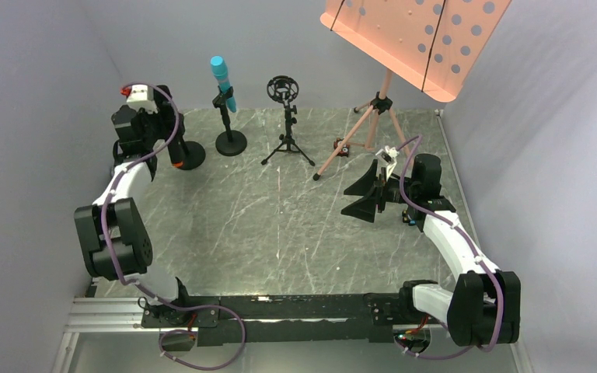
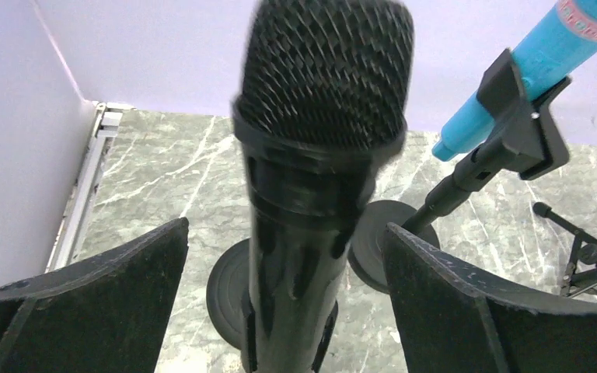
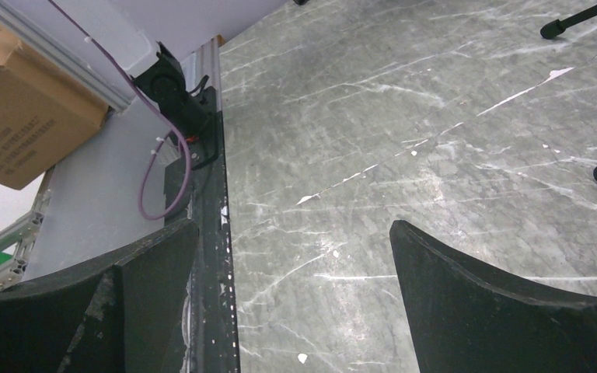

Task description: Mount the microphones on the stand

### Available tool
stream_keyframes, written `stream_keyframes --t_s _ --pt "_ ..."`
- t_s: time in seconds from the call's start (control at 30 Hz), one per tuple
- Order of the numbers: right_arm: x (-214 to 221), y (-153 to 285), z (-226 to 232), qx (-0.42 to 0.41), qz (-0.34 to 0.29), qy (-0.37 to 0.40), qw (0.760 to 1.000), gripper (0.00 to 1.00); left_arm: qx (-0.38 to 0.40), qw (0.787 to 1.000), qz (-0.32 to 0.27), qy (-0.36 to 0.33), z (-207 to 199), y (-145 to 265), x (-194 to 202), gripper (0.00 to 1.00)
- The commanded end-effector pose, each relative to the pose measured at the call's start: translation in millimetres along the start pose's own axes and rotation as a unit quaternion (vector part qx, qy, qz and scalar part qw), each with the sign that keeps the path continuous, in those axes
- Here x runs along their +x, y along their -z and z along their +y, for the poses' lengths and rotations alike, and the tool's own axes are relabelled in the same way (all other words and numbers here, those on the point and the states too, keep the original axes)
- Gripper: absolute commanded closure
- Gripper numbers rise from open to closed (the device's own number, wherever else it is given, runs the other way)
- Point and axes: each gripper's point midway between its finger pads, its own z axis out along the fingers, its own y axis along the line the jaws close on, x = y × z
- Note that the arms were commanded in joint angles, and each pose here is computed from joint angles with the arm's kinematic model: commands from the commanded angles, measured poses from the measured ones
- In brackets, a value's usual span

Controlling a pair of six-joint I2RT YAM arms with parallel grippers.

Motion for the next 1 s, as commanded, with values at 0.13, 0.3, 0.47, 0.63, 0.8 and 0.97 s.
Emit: stream_keyframes --t_s 0.13,0.3,0.47,0.63,0.8,0.97 --pt "-16 2 13 -0.019 -0.01 0.044 0.999 0.0 -0.029 0.999 -0.033 0.005 3 48 -49 0.01" --pt "-17 3 14 -0.017 -0.009 0.05 0.999 0.0 -0.047 0.998 -0.043 0.012 3 82 -57 0.01" --pt "-17 3 14 -0.014 -0.006 0.052 0.999 0.0 -0.045 0.996 -0.06 0.056 -2 117 -53 0.01" --pt "-16 4 9 -0.001 0.0 0.07 0.998 0.0 0.066 0.988 -0.001 0.138 -47 131 -28 0.01" --pt "-15 5 4 0.017 0.01 0.085 0.996 0.0 0.198 0.971 0.059 0.117 -136 144 -13 0.01" --pt "-16 6 2 0.024 0.015 0.098 0.995 0.0 0.259 0.958 0.102 0.071 -210 137 4 0.01"
